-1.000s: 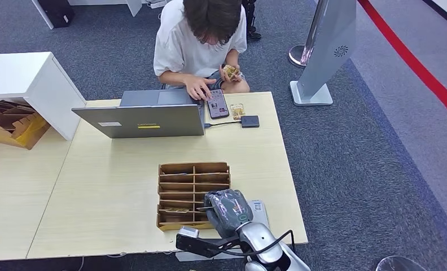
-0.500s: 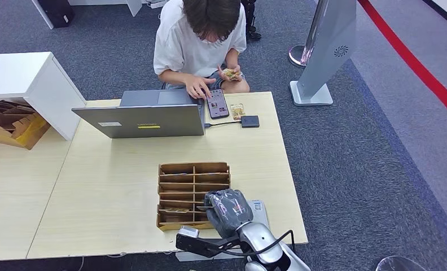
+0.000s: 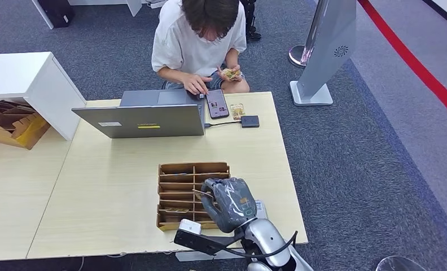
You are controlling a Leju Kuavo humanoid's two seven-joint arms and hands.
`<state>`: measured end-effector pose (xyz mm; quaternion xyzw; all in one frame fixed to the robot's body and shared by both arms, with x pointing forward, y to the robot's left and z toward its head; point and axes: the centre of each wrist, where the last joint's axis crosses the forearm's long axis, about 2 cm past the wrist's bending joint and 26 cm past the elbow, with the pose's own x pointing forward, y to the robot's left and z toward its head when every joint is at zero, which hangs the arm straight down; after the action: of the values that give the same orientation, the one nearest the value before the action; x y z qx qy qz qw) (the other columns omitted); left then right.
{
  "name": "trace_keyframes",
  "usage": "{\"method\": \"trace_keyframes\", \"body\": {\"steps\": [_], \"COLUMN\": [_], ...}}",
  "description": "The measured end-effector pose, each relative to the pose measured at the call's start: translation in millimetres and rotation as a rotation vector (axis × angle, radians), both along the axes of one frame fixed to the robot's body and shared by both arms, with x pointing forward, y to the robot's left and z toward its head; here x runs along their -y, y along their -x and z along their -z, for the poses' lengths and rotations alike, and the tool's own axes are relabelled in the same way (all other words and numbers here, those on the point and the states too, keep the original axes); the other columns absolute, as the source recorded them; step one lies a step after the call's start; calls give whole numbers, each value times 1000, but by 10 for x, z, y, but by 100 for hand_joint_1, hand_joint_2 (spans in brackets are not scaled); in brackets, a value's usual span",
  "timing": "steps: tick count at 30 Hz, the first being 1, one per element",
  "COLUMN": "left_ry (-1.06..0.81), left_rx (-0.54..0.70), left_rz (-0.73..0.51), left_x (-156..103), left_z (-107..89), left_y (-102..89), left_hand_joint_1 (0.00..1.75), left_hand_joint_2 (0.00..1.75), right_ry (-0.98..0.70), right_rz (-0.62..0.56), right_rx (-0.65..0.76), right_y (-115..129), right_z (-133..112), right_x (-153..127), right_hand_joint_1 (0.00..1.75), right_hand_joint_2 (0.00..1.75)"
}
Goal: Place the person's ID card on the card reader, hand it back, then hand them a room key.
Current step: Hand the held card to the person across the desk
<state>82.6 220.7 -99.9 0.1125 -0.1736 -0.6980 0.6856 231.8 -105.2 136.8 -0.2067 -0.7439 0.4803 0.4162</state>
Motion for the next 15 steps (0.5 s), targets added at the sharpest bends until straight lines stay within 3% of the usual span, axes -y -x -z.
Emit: {"method": "trace_keyframes", "body": {"steps": [15], "left_ry": [3], "left_rx": [7], "left_rz": [-12], "left_x": [-1], "left_z": [4], "left_y": [22], "left_hand_joint_1": [0], "left_hand_joint_2": [0], "right_ry": [-187], "right_rz": [-12], "right_rx": [160], "right_y": [83], "right_z": [-422], "right_x": [81], "right_hand_joint_1": [175], "right_hand_joint_2": [175]}}
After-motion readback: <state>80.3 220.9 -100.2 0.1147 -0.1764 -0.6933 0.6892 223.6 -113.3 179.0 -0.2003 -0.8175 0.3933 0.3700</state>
